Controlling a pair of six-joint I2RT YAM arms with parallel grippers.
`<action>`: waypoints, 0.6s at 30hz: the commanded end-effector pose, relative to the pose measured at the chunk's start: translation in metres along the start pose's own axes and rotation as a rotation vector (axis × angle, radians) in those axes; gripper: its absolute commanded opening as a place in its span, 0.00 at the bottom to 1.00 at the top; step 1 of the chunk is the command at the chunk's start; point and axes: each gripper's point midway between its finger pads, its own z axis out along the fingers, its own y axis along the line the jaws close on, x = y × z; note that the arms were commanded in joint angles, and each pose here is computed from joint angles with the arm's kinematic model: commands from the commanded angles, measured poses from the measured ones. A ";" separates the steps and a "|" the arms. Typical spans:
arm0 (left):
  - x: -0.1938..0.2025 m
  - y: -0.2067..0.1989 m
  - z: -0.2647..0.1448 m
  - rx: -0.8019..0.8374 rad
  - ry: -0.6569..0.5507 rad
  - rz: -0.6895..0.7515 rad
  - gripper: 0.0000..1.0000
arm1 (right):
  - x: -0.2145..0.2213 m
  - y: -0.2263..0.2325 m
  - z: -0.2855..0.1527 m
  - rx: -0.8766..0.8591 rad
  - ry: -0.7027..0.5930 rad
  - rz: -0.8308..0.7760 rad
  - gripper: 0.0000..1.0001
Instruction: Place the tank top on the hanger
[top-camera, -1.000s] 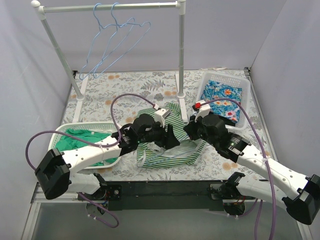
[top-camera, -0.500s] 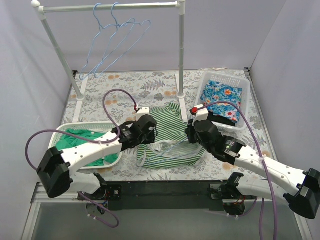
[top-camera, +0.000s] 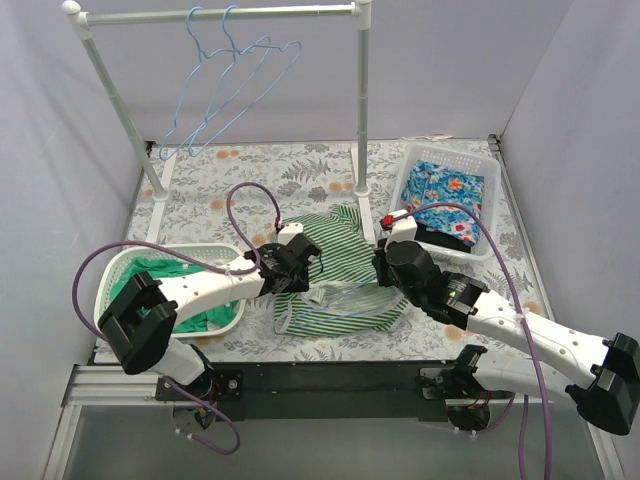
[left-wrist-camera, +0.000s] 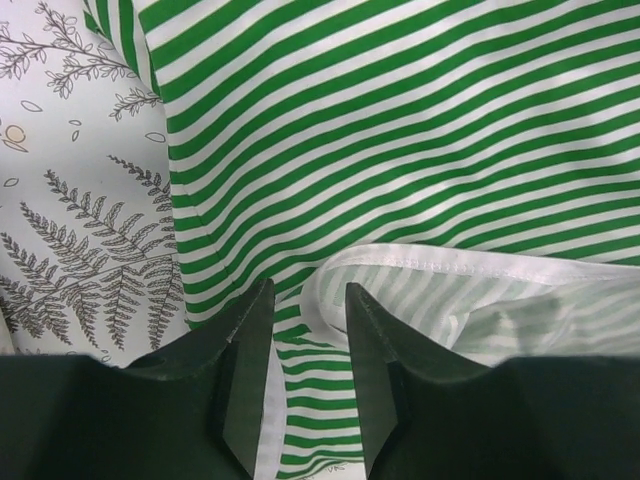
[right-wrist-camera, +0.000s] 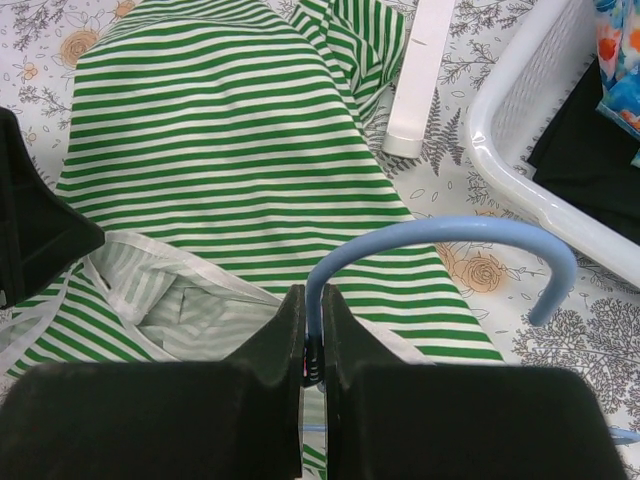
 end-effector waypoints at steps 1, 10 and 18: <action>0.002 0.000 0.009 0.007 0.002 -0.002 0.30 | -0.022 0.002 -0.004 0.017 -0.051 0.027 0.01; 0.022 0.002 0.013 0.046 0.066 -0.024 0.20 | -0.026 0.000 -0.004 0.041 -0.059 0.037 0.01; -0.001 0.012 -0.022 0.073 -0.008 -0.081 0.00 | -0.042 -0.021 -0.008 0.172 -0.099 0.064 0.01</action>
